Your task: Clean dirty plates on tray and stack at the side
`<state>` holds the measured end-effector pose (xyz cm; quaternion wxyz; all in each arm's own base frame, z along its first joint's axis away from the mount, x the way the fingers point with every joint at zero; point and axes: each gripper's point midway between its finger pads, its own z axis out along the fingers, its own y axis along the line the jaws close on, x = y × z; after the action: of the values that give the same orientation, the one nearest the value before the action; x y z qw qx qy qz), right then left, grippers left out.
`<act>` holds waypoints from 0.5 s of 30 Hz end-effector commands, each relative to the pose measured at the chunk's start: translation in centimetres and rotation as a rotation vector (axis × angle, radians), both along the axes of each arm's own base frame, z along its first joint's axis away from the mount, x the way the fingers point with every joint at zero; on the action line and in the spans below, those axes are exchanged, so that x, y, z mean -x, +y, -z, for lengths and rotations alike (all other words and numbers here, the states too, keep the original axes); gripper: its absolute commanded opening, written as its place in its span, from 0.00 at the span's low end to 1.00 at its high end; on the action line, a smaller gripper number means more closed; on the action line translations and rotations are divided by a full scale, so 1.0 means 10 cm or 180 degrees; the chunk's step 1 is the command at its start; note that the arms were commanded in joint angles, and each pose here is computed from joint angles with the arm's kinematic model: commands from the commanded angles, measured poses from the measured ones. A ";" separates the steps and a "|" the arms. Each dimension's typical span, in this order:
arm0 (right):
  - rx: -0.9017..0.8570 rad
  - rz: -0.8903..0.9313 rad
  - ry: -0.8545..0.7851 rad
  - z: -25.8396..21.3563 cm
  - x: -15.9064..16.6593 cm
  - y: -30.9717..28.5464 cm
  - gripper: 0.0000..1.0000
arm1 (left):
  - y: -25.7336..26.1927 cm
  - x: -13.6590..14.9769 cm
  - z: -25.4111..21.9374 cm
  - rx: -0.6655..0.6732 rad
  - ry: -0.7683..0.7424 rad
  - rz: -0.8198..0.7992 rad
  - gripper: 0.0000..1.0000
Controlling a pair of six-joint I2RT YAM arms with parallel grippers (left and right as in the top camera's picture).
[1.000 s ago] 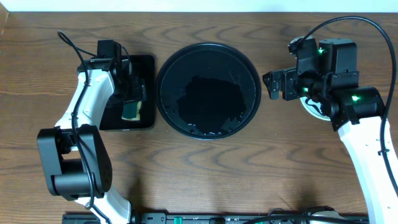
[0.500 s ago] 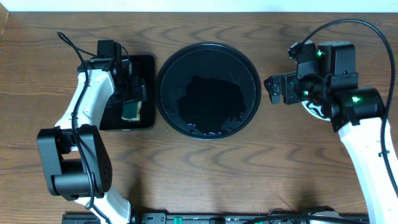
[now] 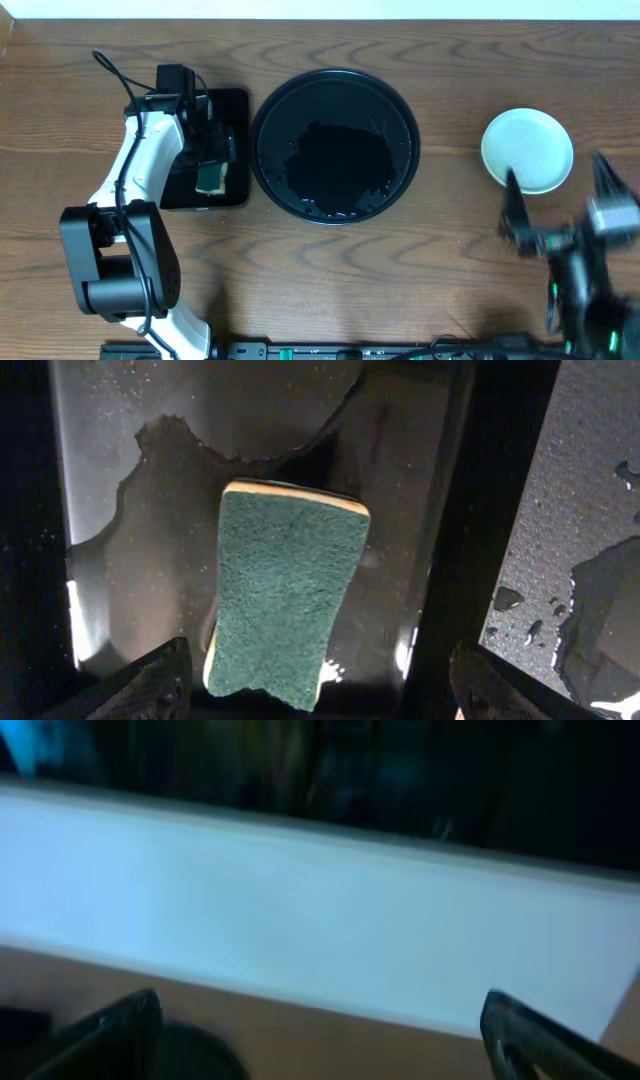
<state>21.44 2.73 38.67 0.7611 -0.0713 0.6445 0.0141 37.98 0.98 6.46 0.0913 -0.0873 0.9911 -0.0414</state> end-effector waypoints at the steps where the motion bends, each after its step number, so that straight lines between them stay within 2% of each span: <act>1: 0.0039 0.0197 -0.0135 0.37 0.07 -0.13 0.99 | -0.01 0.03 0.03 0.0011 0.0040 -0.0003 0.82; 5: 0.0080 0.0134 -0.0436 0.57 0.13 -0.11 0.99 | -0.01 0.03 0.03 0.0011 0.0040 -0.0003 0.82; 15: 0.0107 -0.0085 -0.0381 1.26 -0.16 0.00 0.99 | -0.01 0.03 0.03 0.0011 0.0040 -0.0003 0.82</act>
<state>22.61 2.56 27.60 0.8010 -0.0861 0.5925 0.0058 37.99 0.99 6.46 0.0915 -0.0873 0.9911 -0.0412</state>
